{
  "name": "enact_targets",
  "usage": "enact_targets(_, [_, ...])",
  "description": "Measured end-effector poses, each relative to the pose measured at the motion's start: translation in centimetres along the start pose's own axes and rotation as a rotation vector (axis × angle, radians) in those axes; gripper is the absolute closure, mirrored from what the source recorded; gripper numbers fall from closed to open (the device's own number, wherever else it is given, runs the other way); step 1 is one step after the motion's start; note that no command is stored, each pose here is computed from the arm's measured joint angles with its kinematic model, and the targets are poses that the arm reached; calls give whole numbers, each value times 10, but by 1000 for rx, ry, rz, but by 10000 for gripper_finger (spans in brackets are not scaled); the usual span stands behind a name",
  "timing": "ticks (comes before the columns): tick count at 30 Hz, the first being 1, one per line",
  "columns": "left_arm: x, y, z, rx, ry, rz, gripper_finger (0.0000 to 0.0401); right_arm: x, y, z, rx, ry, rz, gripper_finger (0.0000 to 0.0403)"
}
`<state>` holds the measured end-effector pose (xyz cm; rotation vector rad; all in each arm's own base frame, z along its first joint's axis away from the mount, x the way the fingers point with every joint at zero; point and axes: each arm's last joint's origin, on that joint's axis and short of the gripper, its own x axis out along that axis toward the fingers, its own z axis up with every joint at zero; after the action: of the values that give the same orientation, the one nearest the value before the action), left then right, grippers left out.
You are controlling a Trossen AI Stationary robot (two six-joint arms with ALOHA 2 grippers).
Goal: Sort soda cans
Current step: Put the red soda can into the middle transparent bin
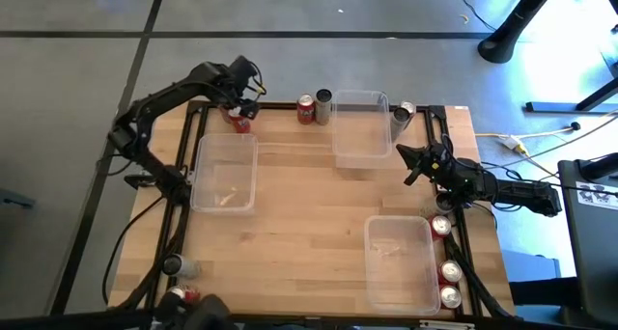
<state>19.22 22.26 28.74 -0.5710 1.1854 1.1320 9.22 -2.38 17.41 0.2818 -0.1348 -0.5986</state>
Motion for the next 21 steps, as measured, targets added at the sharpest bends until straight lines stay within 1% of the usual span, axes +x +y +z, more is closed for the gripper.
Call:
enact_targets(7, [19,4,6,-35,56,26,143,0,0,0,-1,0,-1,397])
enact_targets(13, [21,7,8,-52,47,26,142,0,0,0,0,1,-1,397])
enact_targets(17, [25,7,7,-33,51,26,146,0,0,0,-1,0,-1,397])
enact_targets(21, [28,7,4,21,64,34,145,0,0,0,-1,1,-1,397])
